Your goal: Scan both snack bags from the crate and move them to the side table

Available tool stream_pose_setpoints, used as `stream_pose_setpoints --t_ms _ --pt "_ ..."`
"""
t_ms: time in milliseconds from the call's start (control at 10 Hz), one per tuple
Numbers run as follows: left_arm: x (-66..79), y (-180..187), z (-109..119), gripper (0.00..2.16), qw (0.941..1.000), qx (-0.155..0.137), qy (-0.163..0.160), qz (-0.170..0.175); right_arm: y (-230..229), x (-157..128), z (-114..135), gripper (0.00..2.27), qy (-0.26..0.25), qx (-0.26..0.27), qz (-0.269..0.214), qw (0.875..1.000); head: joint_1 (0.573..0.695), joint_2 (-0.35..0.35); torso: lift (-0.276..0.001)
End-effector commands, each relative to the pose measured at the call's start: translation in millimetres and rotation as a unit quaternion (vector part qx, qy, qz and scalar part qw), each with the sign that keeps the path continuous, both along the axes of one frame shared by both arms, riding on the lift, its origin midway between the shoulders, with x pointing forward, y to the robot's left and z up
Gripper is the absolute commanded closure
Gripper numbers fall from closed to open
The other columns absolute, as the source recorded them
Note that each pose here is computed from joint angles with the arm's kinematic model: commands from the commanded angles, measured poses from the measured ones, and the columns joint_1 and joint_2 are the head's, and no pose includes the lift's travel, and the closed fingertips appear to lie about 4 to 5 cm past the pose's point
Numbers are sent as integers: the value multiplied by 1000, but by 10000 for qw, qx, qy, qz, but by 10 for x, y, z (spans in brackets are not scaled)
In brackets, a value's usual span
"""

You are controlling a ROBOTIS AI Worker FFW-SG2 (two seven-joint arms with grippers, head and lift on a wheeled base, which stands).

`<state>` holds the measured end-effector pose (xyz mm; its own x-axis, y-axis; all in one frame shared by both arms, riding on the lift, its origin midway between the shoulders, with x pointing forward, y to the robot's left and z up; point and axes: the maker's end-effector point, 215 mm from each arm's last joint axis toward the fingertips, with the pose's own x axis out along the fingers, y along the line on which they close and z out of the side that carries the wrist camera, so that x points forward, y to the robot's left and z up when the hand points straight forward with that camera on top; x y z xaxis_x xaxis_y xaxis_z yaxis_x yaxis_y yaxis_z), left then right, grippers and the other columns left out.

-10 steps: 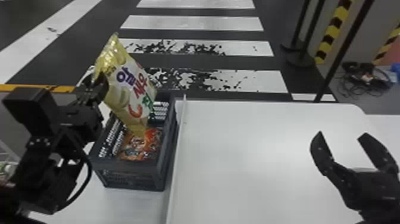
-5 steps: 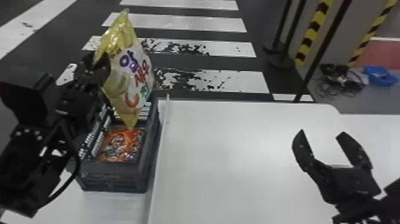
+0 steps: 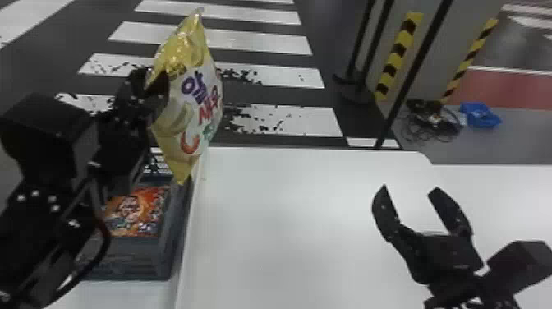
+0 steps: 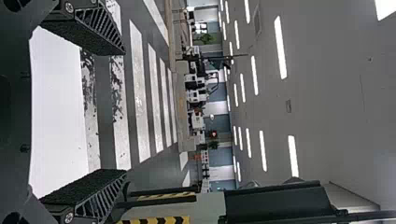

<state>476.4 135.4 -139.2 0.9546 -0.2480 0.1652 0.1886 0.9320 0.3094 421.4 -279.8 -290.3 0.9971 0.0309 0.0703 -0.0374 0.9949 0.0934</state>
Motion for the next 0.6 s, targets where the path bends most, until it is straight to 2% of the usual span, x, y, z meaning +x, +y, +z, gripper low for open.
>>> stream_pose_setpoints --t_ms 0,300,500 --pt "-27 -311 -25 2132 9996 -88 38 -272 -16 2 -2 90 6 -14 -5 10000 663 -174 -95" --pt "27 -481 -190 2132 9975 -493 324 -396 -101 34 20 93 -13 -84 -119 9999 664 -231 -95" --pt "96 -572 -429 2132 9915 -886 719 -624 -162 59 -15 90 4 -144 -193 9997 666 -248 -95"
